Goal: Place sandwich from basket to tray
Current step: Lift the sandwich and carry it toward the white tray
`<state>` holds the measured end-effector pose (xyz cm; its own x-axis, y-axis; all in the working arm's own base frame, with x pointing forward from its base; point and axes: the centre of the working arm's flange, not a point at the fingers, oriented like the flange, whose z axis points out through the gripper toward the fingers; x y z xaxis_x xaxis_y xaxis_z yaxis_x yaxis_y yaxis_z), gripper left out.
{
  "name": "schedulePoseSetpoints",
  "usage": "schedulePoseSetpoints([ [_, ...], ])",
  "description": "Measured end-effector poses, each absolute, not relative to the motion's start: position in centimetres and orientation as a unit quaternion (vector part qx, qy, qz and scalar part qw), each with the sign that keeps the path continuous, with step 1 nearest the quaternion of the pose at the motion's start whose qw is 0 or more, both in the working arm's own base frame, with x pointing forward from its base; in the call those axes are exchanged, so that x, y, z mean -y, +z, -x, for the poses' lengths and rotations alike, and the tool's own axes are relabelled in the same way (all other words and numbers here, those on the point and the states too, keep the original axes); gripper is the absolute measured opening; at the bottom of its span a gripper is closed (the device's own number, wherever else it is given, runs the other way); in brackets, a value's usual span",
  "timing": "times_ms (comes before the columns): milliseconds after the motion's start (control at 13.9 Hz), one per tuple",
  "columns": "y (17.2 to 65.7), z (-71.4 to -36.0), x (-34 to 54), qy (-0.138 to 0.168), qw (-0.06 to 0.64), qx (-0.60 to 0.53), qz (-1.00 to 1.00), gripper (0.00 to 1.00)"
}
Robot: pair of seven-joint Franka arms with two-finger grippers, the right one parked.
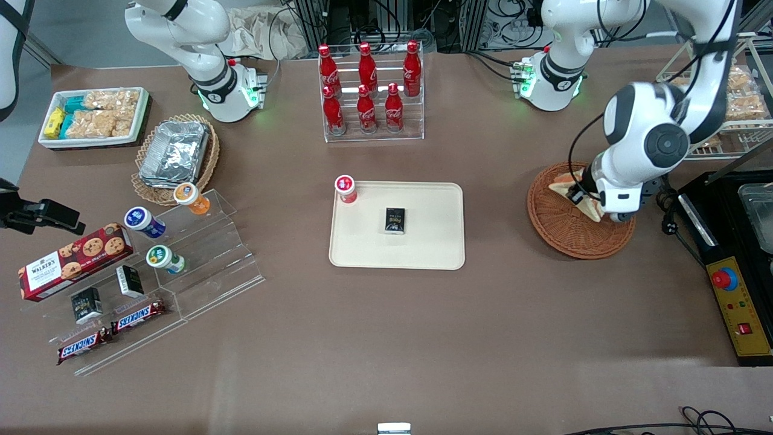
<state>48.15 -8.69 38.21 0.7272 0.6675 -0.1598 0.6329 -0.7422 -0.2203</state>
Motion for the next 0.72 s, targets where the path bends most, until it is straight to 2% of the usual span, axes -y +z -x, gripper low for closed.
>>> schedulePoseSetpoints([
  [144, 45.5, -49.6, 12.5, 0.117, 0.076, 0.294, 0.945, 0.22],
  [288, 49.2, -49.8, 15.3, 0.113, 0.053, 0.239, 0.963, 0.22],
  [505, 50.8, -48.1, 21.8, 0.103, 0.032, 0.141, 0.984, 0.22],
  [721, 50.6, -45.6, 29.2, 0.078, 0.004, 0.075, 0.994, 0.22],
])
